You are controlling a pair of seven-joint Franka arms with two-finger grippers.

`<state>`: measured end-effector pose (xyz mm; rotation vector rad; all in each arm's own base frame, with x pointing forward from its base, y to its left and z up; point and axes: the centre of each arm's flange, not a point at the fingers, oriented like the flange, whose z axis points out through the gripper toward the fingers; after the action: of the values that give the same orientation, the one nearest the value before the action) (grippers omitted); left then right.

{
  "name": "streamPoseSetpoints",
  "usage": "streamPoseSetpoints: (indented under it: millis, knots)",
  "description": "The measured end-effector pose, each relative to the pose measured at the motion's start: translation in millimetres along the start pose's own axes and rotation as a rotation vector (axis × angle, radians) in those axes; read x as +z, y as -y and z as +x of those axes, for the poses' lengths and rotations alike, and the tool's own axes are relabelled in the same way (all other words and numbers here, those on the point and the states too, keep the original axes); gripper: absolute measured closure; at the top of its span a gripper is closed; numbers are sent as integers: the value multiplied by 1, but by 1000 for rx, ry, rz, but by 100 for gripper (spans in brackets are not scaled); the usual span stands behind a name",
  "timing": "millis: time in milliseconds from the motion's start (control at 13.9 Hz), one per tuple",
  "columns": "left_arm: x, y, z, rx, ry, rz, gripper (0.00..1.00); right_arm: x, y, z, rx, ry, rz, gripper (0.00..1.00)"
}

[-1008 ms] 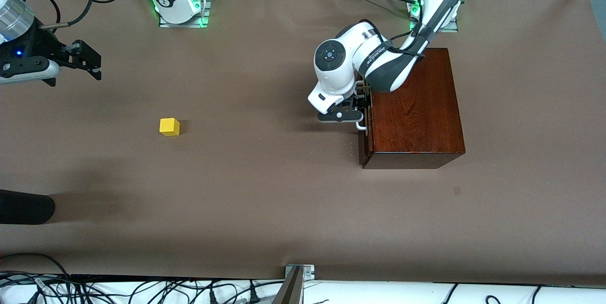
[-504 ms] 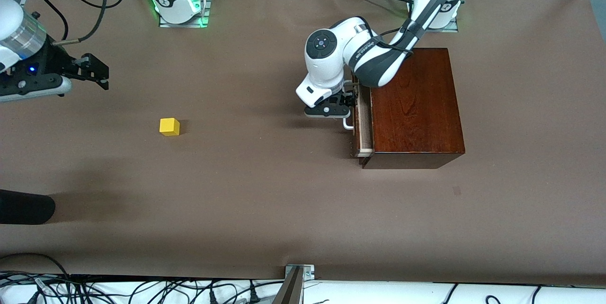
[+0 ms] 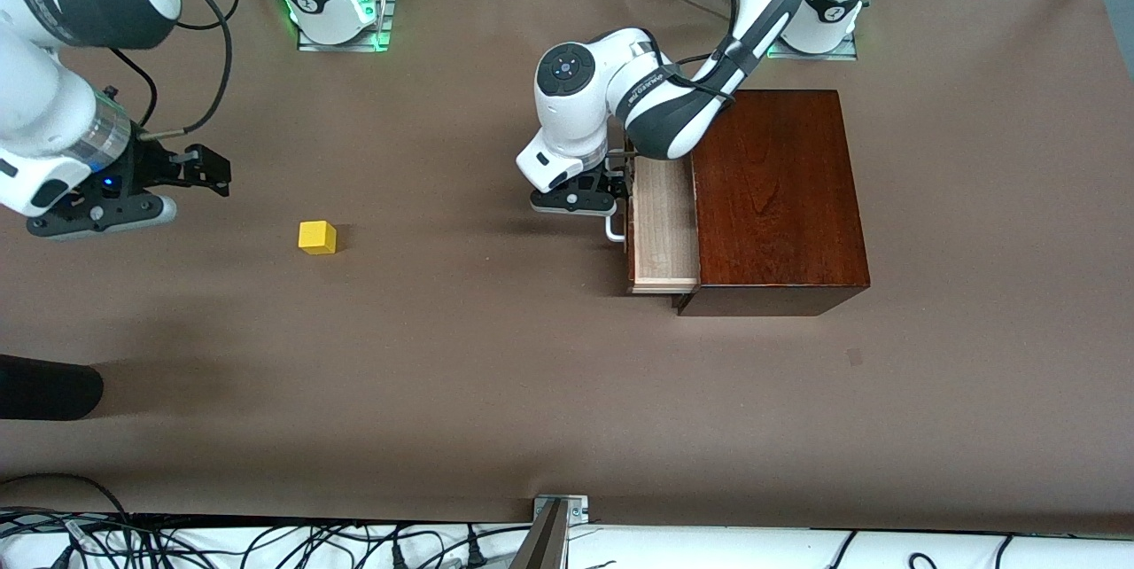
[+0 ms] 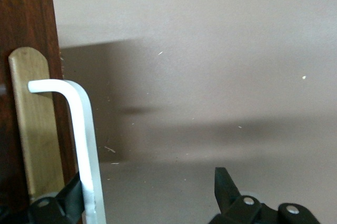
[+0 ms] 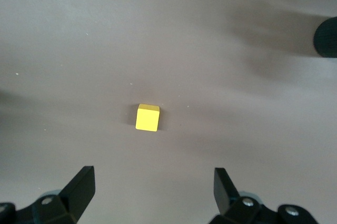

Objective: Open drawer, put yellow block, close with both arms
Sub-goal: 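Pull the drawer open with the left gripper while the right gripper reaches the cube, then grasp the yellow cube with the right gripper while the left gripper withdraws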

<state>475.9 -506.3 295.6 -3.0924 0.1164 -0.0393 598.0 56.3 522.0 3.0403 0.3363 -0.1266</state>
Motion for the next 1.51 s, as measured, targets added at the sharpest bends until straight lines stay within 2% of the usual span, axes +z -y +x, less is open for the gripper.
streamPoseSetpoints:
  millis: [144, 504, 576, 648, 864, 1153, 1297, 1513]
  knots:
    - [-1, -1, 2, -4, -9, -8, 0, 18, 1, 7, -3, 27, 1, 0]
    - [-2, -12, -3, -11, -19, -23, 0, 114, 9, 23, 29, 23, 10, 0]
    - [0, -24, -4, -38, -27, -92, 0, 136, 11, 22, 40, 16, 13, 0]
    - [9, -29, -6, -58, -19, -100, 0, 155, 13, 20, 50, 3, 22, 0]
    - [13, -29, -4, -83, -14, -100, 0, 212, 15, 9, 85, -27, 59, 0]
    - [10, -29, -2, -91, -13, -96, 0, 276, 11, -11, 111, -46, 59, 0]
    - [-4, -36, 1, -92, -25, -120, 0, 297, 13, -16, 129, -48, 71, 0]
    - [-31, -43, -1, -85, -21, -113, 0, 319, 14, -16, 143, -34, 80, 0]
